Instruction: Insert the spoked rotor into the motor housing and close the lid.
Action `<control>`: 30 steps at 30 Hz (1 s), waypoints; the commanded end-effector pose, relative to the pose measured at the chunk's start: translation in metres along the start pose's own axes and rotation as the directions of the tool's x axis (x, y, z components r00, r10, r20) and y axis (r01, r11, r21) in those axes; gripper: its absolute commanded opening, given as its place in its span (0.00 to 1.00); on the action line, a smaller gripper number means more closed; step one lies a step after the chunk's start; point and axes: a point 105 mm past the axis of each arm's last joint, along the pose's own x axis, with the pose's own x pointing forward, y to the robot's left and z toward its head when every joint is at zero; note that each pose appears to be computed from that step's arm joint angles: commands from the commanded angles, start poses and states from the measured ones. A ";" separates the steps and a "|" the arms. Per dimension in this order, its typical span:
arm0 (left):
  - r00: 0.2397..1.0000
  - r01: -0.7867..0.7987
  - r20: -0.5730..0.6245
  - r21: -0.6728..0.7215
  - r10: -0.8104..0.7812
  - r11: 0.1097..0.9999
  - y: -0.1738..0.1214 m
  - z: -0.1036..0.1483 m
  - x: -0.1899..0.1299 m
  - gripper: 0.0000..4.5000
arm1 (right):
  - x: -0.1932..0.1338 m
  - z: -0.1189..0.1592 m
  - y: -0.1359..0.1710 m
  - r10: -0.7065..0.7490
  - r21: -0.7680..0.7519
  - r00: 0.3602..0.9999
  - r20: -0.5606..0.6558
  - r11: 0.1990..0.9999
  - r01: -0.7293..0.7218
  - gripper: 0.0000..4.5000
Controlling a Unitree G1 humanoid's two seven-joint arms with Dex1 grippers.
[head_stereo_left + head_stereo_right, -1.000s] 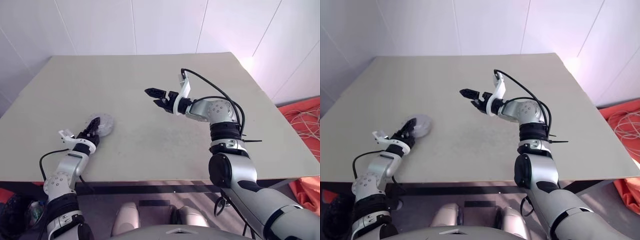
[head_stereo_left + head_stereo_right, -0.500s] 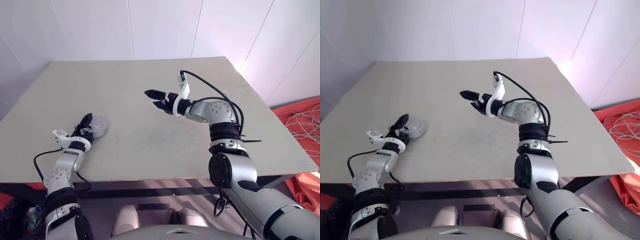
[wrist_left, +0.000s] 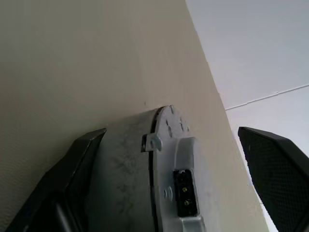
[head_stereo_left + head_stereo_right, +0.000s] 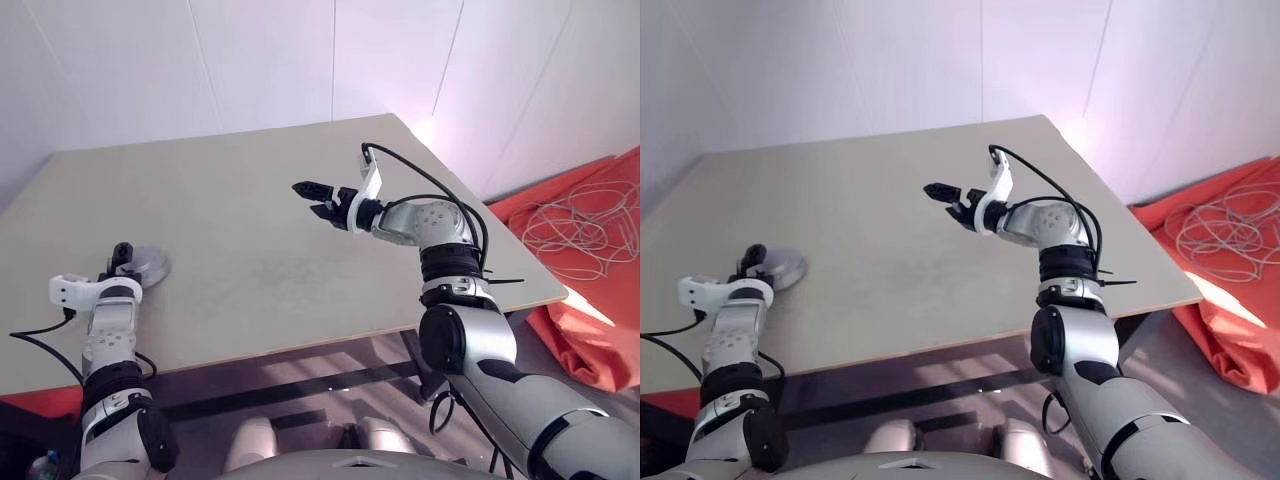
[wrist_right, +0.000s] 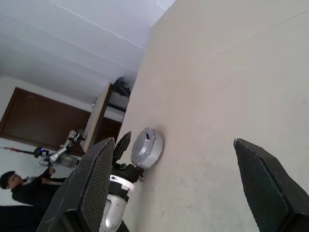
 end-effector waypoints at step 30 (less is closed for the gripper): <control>0.672 0.734 -0.112 -0.028 -0.732 0.678 -0.131 0.024 -0.039 1.00 | -0.009 -0.022 0.049 0.284 -0.326 0.953 -0.102 0.896 -0.302 1.00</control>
